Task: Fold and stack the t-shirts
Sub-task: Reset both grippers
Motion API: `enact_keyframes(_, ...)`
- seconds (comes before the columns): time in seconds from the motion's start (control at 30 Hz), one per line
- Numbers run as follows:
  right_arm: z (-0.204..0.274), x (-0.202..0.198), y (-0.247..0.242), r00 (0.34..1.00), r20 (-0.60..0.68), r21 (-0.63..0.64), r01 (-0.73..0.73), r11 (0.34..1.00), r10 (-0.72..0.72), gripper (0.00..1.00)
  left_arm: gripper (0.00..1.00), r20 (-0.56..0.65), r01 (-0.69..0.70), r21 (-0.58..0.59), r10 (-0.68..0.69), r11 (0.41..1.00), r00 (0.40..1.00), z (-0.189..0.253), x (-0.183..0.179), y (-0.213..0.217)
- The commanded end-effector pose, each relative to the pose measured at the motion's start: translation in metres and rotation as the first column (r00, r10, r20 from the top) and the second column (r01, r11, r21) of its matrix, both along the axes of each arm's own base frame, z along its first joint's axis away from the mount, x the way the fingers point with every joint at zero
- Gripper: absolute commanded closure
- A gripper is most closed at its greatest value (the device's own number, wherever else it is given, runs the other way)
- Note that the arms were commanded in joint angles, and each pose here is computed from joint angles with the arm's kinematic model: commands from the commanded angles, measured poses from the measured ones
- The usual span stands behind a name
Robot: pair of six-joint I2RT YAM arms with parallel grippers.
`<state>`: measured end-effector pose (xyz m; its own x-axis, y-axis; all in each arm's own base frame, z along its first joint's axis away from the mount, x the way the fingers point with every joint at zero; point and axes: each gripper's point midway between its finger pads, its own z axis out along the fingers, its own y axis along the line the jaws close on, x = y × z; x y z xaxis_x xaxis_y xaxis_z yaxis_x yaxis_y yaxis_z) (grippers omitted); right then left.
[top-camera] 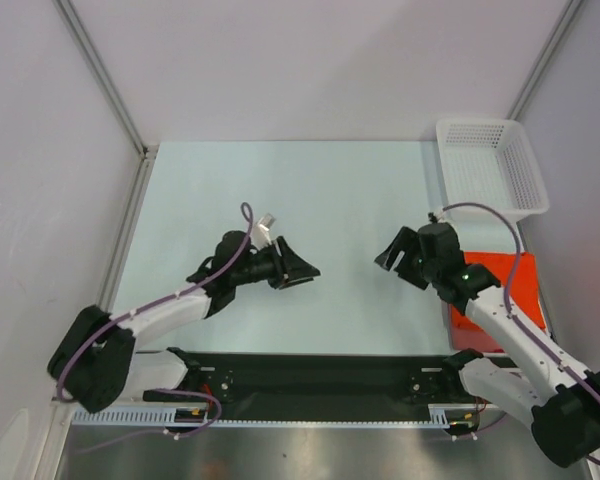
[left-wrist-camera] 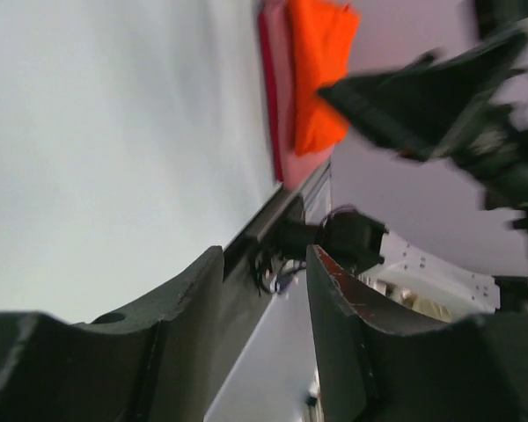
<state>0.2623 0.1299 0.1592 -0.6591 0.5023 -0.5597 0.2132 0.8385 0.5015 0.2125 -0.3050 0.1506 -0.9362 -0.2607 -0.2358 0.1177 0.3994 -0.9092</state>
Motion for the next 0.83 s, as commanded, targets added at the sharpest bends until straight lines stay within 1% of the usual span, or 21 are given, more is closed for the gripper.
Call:
enact_keyframes(0.0,0.008,-0.015,0.071,0.963,0.1,0.297,-0.267,0.917,0.248,0.23,0.52,0.124,-0.151,0.043,0.144,0.988,0.982,-0.014,0.015,0.04)
enact_keyframes(0.03,0.009,-0.018,0.079,0.953,0.135,0.325,-0.3,0.897,0.27,0.22,0.52,0.125,-0.17,-0.019,0.171,0.985,0.977,-0.004,0.015,0.044)
enact_keyframes(0.07,-0.004,-0.031,0.086,0.948,0.126,0.358,-0.319,0.878,0.293,0.2,0.52,0.124,-0.18,-0.064,0.186,0.982,0.975,0.002,0.011,0.05)
enact_keyframes(0.1,-0.008,-0.042,0.092,0.939,0.128,0.404,-0.343,0.848,0.319,0.19,0.52,0.07,-0.22,-0.068,0.225,0.973,0.972,-0.019,0.004,0.065)
enact_keyframes(0.13,-0.008,-0.046,0.096,0.937,0.151,0.444,-0.35,0.825,0.316,0.18,0.52,0.055,-0.25,-0.158,0.262,0.955,0.964,-0.006,0.004,0.068)
enact_keyframes(0.17,-0.017,-0.056,0.096,0.945,0.158,0.523,-0.326,0.787,0.286,0.16,0.52,0.038,-0.28,-0.205,0.293,0.938,0.955,-0.005,0.001,0.075)
enact_keyframes(0.2,-0.019,-0.064,0.098,0.943,0.167,0.573,-0.331,0.75,0.288,0.14,0.52,0.0,-0.319,-0.232,0.328,0.919,0.945,-0.021,-0.011,0.088)
enact_keyframes(0.23,0.001,-0.062,0.1,0.927,0.273,0.618,-0.374,0.692,0.257,0.14,0.51,-0.003,-0.333,-0.346,0.354,0.877,0.935,-0.002,-0.015,0.093)
enact_keyframes(0.27,-0.028,-0.076,0.094,0.944,0.221,0.659,-0.329,0.676,0.244,0.13,0.5,-0.021,-0.364,-0.376,0.385,0.852,0.923,-0.003,-0.017,0.1)
enact_keyframes(0.3,-0.018,-0.08,0.091,0.948,0.24,0.714,-0.317,0.624,0.207,0.04,0.5,-0.041,-0.383,-0.42,0.405,0.823,0.914,-0.003,-0.025,0.109)
enact_keyframes(0.33,-0.014,-0.084,0.089,0.944,0.274,0.737,-0.33,0.59,0.186,0.0,0.5,-0.035,-0.387,-0.443,0.416,0.809,0.909,-0.001,-0.028,0.113)
enact_keyframes(0.37,-0.015,-0.087,0.087,0.945,0.276,0.749,-0.327,0.577,0.177,0.0,0.5,-0.029,-0.394,-0.464,0.431,0.794,0.902,0.001,-0.03,0.117)
enact_keyframes(0.4,-0.018,-0.096,0.086,0.942,0.284,0.76,-0.335,0.557,0.179,0.0,0.5,-0.03,-0.381,-0.464,0.416,0.8,0.909,-0.002,-0.036,0.117)
enact_keyframes(0.43,-0.023,-0.099,0.086,0.944,0.272,0.761,-0.329,0.56,0.184,0.0,0.5,0.025,-0.346,-0.488,0.408,0.802,0.913,0.007,-0.04,0.117)
enact_keyframes(0.5,-0.022,-0.107,0.089,0.938,0.284,0.76,-0.347,0.55,0.199,0.0,0.5,0.022,-0.325,-0.473,0.379,0.819,0.925,0.002,-0.045,0.114)
enact_keyframes(0.53,-0.024,-0.11,0.09,0.934,0.289,0.75,-0.357,0.557,0.21,0.0,0.5,0.05,-0.31,-0.485,0.379,0.818,0.924,0.007,-0.047,0.114)
enact_keyframes(0.6,-0.021,-0.114,0.093,0.926,0.304,0.745,-0.377,0.55,0.222,0.0,0.5,0.048,-0.321,-0.465,0.386,0.825,0.921,0.0,-0.046,0.115)
enact_keyframes(0.67,-0.021,-0.118,0.096,0.922,0.301,0.75,-0.386,0.537,0.242,0.0,0.5,0.088,-0.308,-0.496,0.4,0.811,0.912,0.01,-0.047,0.117)
enact_keyframes(0.7,-0.02,-0.122,0.097,0.914,0.311,0.749,-0.404,0.525,0.26,0.0,0.5,0.082,-0.317,-0.498,0.408,0.807,0.909,0.011,-0.046,0.118)
enact_keyframes(0.77,-0.003,-0.131,0.1,0.875,0.392,0.741,-0.483,0.466,0.285,0.0,0.5,0.092,-0.299,-0.541,0.409,0.786,0.908,0.023,-0.048,0.12)
enact_keyframes(0.8,0.015,-0.134,0.098,0.843,0.466,0.727,-0.538,0.426,0.27,0.0,0.5,0.082,-0.285,-0.588,0.407,0.757,0.91,0.037,-0.051,0.121)
